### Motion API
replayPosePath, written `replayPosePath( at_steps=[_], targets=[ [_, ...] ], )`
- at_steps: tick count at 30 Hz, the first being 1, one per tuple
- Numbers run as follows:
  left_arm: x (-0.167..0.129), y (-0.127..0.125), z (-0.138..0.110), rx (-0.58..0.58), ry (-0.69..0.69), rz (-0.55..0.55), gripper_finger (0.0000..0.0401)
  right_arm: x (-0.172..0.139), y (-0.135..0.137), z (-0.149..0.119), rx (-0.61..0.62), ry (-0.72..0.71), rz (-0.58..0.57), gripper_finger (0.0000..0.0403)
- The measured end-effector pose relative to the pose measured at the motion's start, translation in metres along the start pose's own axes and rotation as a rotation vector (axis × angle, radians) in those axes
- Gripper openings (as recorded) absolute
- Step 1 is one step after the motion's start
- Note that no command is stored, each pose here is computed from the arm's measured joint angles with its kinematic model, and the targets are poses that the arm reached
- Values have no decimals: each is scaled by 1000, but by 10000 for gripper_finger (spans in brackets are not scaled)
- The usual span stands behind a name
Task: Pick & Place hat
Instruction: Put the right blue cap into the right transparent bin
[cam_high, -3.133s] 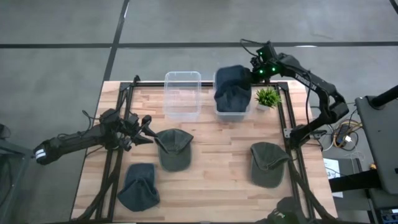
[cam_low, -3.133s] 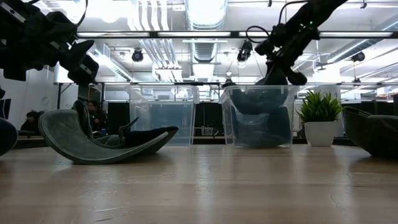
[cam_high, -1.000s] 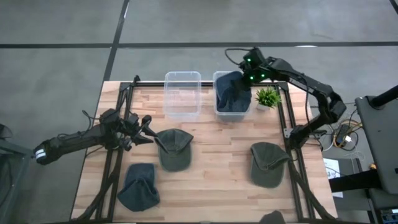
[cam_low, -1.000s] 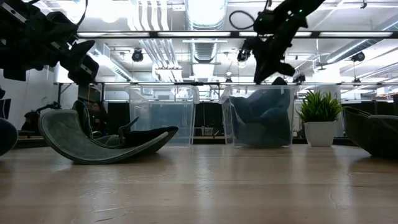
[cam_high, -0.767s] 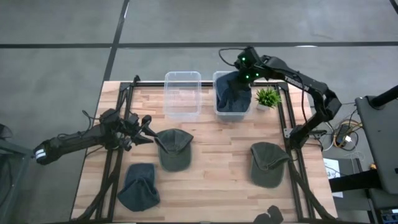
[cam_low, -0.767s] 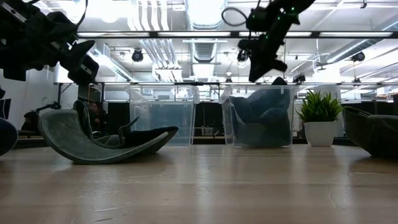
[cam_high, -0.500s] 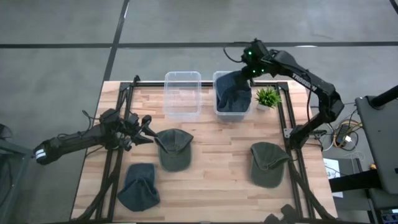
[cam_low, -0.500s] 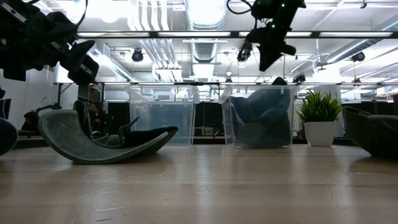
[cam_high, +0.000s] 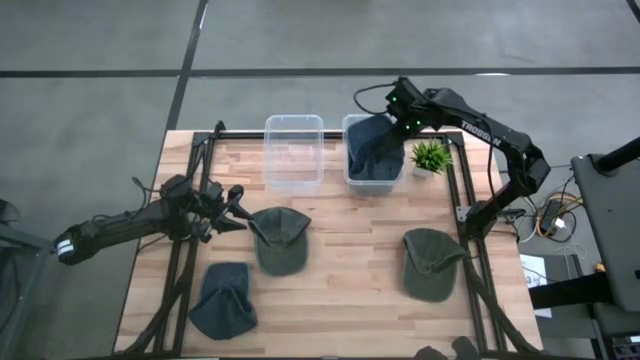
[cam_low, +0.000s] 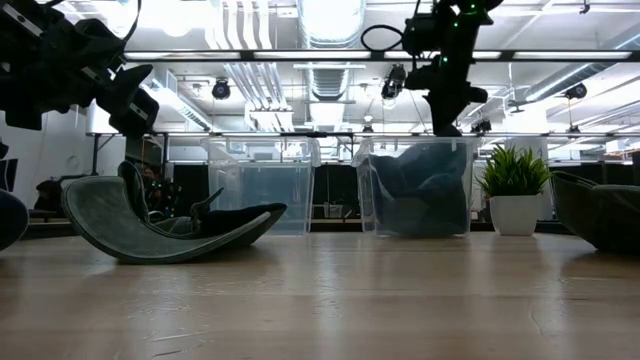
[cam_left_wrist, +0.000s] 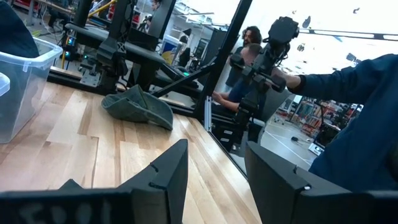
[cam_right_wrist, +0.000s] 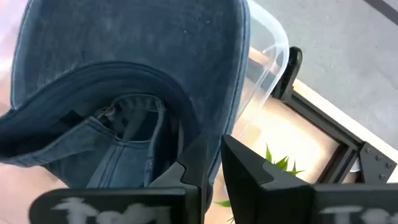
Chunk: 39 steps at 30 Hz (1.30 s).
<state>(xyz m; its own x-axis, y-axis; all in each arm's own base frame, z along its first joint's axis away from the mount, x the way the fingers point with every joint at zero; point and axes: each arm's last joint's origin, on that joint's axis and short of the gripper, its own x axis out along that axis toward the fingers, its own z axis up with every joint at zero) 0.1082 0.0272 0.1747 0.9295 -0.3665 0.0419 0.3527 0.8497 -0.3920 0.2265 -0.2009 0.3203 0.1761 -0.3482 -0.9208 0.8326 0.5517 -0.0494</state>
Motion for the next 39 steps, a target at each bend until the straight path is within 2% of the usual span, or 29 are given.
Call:
replayPosePath(
  at_steps=[6,15,29,39],
  targets=[
    [0,0,0,-1,0,0,151,7,0,-4,8,27,0,43],
    [0,0,0,-3,0,0,151,17,4,-6,41,32,94,43],
    [0,0,0,-2,0,0,151,40,5,-24,58,134,96,43],
    [0,0,0,-2,0,0,151,41,10,-24,27,111,105,43]
  ],
)
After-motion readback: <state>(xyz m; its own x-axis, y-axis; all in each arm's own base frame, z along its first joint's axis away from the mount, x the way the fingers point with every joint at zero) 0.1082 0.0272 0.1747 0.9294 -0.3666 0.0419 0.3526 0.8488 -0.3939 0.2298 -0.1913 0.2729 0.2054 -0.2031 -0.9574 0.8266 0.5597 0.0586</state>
